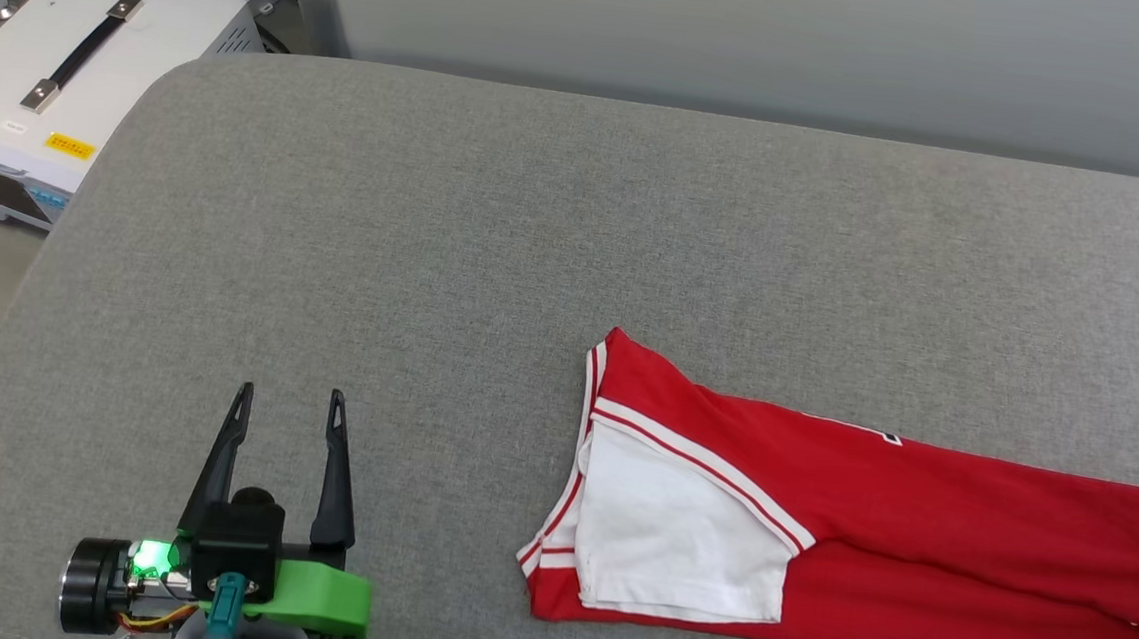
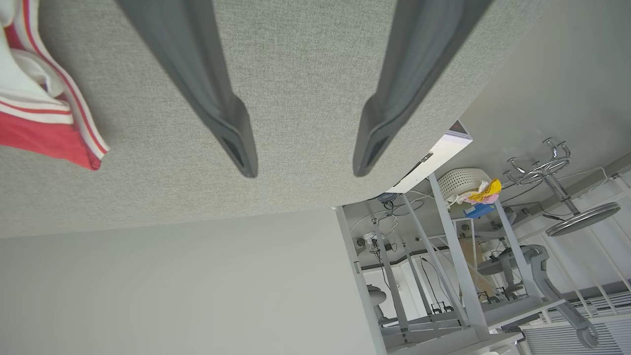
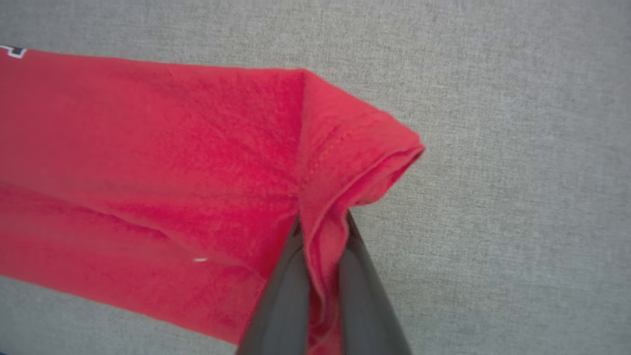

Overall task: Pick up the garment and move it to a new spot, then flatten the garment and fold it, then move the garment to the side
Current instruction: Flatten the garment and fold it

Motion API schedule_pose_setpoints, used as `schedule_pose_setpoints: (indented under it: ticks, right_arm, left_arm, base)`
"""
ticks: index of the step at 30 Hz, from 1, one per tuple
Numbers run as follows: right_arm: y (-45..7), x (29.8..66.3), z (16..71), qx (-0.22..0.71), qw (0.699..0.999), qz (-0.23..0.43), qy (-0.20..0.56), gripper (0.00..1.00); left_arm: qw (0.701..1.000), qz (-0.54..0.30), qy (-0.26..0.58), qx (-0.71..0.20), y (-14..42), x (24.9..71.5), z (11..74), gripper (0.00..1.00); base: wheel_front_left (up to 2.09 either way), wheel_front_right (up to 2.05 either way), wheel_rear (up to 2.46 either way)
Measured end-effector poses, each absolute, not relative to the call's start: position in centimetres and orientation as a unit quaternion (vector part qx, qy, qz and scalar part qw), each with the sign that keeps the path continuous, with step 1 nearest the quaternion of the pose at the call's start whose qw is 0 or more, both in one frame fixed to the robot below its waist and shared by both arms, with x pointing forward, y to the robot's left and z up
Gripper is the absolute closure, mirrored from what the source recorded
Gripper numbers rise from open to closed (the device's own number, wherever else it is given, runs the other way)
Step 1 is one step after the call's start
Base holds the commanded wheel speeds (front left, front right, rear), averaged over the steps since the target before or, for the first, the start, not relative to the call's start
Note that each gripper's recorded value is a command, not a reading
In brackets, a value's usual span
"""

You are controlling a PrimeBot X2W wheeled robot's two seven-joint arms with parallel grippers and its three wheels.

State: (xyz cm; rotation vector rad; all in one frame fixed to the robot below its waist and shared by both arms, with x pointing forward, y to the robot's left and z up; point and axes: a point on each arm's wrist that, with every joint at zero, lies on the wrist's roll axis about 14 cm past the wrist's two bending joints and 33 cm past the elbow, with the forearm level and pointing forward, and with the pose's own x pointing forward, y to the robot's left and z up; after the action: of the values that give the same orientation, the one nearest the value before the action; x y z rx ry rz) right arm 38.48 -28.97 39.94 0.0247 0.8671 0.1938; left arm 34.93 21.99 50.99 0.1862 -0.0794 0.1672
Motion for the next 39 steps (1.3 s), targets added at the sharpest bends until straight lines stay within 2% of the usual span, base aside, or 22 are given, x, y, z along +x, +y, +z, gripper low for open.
schedule_pose_setpoints:
  ticks: [6, 14, 23, 30, 39]
  right_arm:
    - [-27.8, 38.3, 41.5, 0.029, 0.909, 0.113, 0.401, 1.0]
    - [-21.4, 38.4, 44.4, 0.048, 0.906, 0.211, 0.364, 1.0]
    - [-12.6, 38.0, 45.3, 0.046, 0.878, 0.322, 0.352, 1.0]
    - [-5.8, 38.5, 45.2, 0.011, 0.847, 0.404, 0.346, 1.0]
    - [1.4, 39.4, 44.5, -0.027, 0.812, 0.476, 0.336, 1.0]
  left_arm:
    - [0.992, 0.076, -0.038, 0.093, 21.6, 34.7, 50.8, 0.0]
    - [0.992, 0.07, -0.037, 0.094, 21.4, 34.7, 50.8, 0.0]
    - [0.993, 0.063, -0.026, 0.093, 20.9, 34.7, 50.0, 0.0]
    - [0.994, 0.057, -0.014, 0.089, 20.5, 35.3, 49.2, 0.0]
    - [0.994, 0.058, -0.004, 0.09, 20.5, 36.0, 48.6, 0.0]
  base:
    - [0.0, 0.0, 0.0]
    - [0.0, 0.0, 0.0]
    - [0.0, 0.0, 0.0]
    - [0.0, 0.0, 0.0]
    - [0.0, 0.0, 0.0]
